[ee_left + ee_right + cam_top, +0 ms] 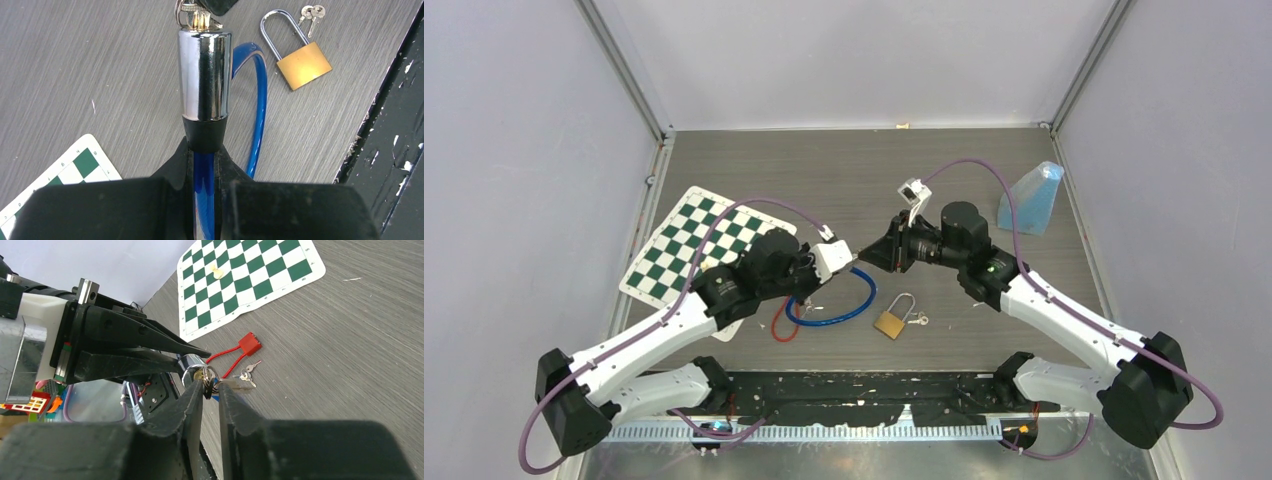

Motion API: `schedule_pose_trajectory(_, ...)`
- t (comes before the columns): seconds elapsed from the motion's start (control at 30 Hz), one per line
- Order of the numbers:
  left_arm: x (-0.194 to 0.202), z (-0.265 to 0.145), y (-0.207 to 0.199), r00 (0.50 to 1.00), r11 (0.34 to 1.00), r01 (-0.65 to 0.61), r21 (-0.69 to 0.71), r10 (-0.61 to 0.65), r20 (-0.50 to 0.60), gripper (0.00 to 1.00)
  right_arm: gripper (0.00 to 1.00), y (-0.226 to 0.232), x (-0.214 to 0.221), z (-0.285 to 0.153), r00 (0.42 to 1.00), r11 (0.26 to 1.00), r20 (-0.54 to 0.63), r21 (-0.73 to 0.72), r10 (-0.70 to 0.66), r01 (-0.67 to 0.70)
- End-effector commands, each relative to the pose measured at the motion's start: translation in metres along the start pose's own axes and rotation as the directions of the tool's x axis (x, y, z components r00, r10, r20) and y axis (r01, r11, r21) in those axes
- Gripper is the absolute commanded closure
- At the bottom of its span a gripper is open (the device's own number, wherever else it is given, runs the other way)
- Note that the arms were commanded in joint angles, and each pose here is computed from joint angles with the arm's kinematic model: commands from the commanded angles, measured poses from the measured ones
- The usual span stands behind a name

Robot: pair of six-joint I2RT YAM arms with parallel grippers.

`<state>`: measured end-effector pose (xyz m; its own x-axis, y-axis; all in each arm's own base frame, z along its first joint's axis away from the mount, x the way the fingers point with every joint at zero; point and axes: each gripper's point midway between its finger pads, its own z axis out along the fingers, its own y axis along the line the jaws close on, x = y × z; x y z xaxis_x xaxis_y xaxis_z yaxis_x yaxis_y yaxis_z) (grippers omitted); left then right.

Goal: Lock with the key
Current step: Lock the lock.

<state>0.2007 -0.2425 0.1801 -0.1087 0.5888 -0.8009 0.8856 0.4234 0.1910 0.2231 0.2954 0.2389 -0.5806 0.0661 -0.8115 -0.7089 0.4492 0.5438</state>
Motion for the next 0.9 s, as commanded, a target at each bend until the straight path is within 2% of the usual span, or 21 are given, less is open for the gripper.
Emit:
schedule_pose_trajectory(0.0, -0.002, -0.002, -0.001, 0.996, 0.997, -0.082, 0.002, 0.082, 0.037, 1.00, 0.79, 0.020, -0.025, -0.007, 0.998, 0.998, 0.062, -0.065, -0.015, 0.019)
schedule_pose_trajectory(0.23, -0.007, -0.006, -0.004, 0.986, 0.992, -0.125, -0.005, 0.124, 0.110, 1.00, 0.91, 0.022, -0.027, -0.008, 0.995, 0.995, 0.079, -0.076, 0.067, -0.061)
schedule_pose_trajectory(0.3, -0.008, -0.007, -0.004, 0.985, 0.991, -0.132, -0.002, 0.132, 0.115, 1.00, 0.91, 0.025, -0.027, -0.008, 0.995, 0.994, 0.091, -0.102, 0.043, -0.033)
schedule_pose_trajectory(0.4, -0.008, -0.009, -0.008, 0.982, 0.989, -0.144, 0.017, 0.140, 0.123, 1.00, 0.84, 0.026, -0.030, -0.011, 0.990, 0.992, 0.135, -0.116, -0.035, 0.051)
schedule_pose_trajectory(0.57, -0.011, -0.010, -0.015, 0.978, 0.986, -0.158, 0.052, 0.149, 0.143, 1.00, 0.78, 0.030, -0.035, -0.009, 0.970, 0.970, 0.185, -0.153, -0.157, 0.187)
schedule_pose_trajectory(0.63, -0.011, -0.011, -0.017, 0.978, 0.985, -0.159, 0.062, 0.148, 0.146, 1.00, 0.79, 0.031, -0.037, -0.007, 0.965, 0.965, 0.198, -0.164, -0.171, 0.205)
schedule_pose_trajectory(0.7, -0.012, -0.011, -0.018, 0.978, 0.985, -0.159, 0.067, 0.148, 0.150, 1.00, 0.88, 0.032, -0.035, -0.005, 0.965, 0.960, 0.188, -0.178, -0.181, 0.215)
schedule_pose_trajectory(0.77, -0.013, -0.013, -0.017, 0.977, 0.985, -0.158, 0.063, 0.147, 0.153, 1.00, 0.93, 0.031, -0.033, -0.004, 0.967, 0.960, 0.179, -0.182, -0.181, 0.214)
schedule_pose_trajectory(0.87, -0.013, -0.013, -0.015, 0.978, 0.987, -0.153, 0.052, 0.144, 0.149, 1.00, 0.90, 0.026, -0.025, -0.002, 0.974, 0.965, 0.146, -0.174, -0.172, 0.196)
